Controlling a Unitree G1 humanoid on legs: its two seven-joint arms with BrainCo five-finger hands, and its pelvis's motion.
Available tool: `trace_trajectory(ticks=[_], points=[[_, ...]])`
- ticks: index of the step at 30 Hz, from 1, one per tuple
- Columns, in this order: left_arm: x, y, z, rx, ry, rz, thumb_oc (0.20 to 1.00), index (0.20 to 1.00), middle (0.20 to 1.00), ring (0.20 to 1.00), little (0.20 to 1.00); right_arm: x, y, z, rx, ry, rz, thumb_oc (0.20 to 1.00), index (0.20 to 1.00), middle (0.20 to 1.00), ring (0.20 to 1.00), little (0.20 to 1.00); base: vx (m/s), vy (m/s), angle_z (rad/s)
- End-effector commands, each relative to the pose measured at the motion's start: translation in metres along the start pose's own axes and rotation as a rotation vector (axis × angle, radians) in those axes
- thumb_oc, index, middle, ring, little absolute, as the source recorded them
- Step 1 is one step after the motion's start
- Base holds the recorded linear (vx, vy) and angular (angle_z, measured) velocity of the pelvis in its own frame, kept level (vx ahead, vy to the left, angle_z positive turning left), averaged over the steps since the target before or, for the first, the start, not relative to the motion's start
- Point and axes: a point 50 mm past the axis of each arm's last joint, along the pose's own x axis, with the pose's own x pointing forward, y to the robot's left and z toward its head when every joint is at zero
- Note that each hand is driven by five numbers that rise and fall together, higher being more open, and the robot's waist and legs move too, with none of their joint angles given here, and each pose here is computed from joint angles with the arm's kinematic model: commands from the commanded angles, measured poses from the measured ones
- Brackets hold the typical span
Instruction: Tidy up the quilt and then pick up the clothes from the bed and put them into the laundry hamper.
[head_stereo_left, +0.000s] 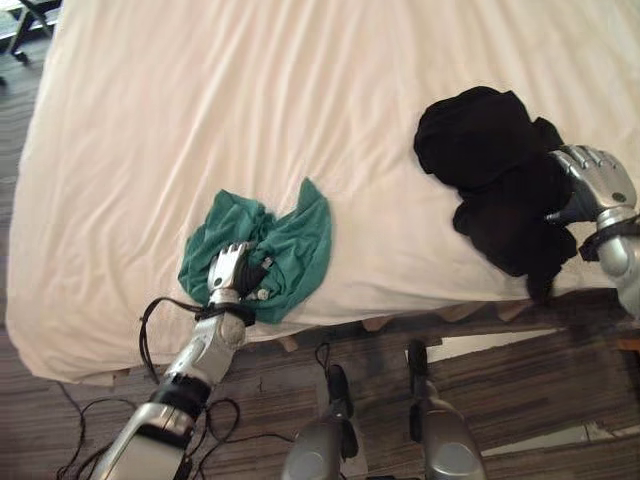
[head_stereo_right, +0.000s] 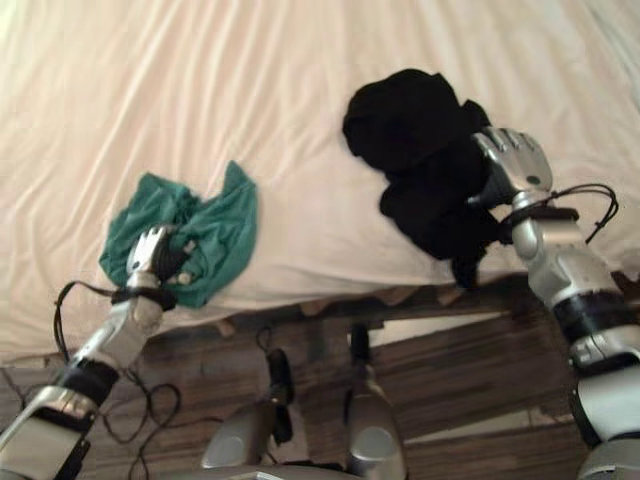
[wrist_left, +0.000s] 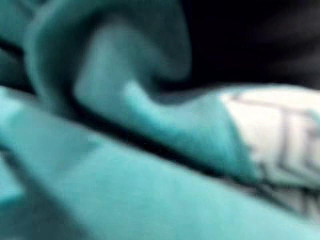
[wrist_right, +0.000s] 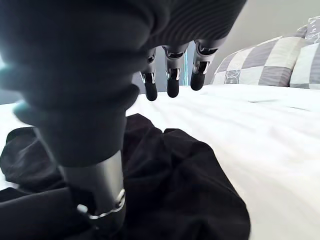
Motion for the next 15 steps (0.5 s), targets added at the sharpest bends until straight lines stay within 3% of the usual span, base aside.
trace_trajectory(ticks=[1, 5, 6, 7, 9, 12, 15], points=[[-0.068, -0.033, -0.079, 0.046, 0.281, -0.24, 0.2, 0.2, 0.2, 0.2, 0.2, 0.018, -0.028, -0.024, -0.032, 0.105, -0.03, 1.0, 1.0, 1.0, 1.0, 1.0, -0.02, -0.035, 0.12], [-0.065, -0.031, -0.058, -0.084, 0.195, -0.221, 0.2, 0.2, 0.2, 0.2, 0.2, 0.013, -0.011, -0.056, -0.008, 0.291, 0.094, 1.0, 1.0, 1.0, 1.0, 1.0, -0.04, -0.006, 0.2], [-0.064, -0.031, -0.052, -0.115, 0.169, -0.218, 0.2, 0.2, 0.2, 0.2, 0.2, 0.007, -0.001, -0.062, 0.03, 0.342, 0.131, 0.953, 0.953, 0.953, 0.953, 0.953, -0.03, 0.011, 0.21], [-0.065, -0.03, -0.052, -0.114, 0.17, -0.218, 0.2, 0.2, 0.2, 0.2, 0.2, 0.007, -0.001, -0.062, 0.031, 0.342, 0.132, 0.2, 0.2, 0.2, 0.2, 0.2, -0.02, 0.027, 0.23], [-0.065, -0.043, -0.038, -0.228, 0.159, -0.227, 0.2, 0.2, 0.2, 0.2, 0.2, -0.011, 0.03, -0.07, 0.202, 0.449, 0.2, 0.2, 0.2, 0.2, 0.2, 0.2, -0.02, 0.031, 0.14], [-0.065, -0.051, -0.031, -0.268, 0.162, -0.239, 0.2, 0.2, 0.2, 0.2, 0.2, -0.025, 0.054, -0.065, 0.282, 0.469, 0.244, 0.2, 0.2, 0.2, 0.2, 0.2, -0.01, 0.052, 0.13], [-0.065, -0.058, -0.025, -0.295, 0.164, -0.261, 0.2, 0.2, 0.2, 0.2, 0.2, -0.063, 0.105, -0.044, 0.464, 0.48, 0.317, 0.2, 0.2, 0.2, 0.2, 0.2, 0.04, 0.07, 0.17]])
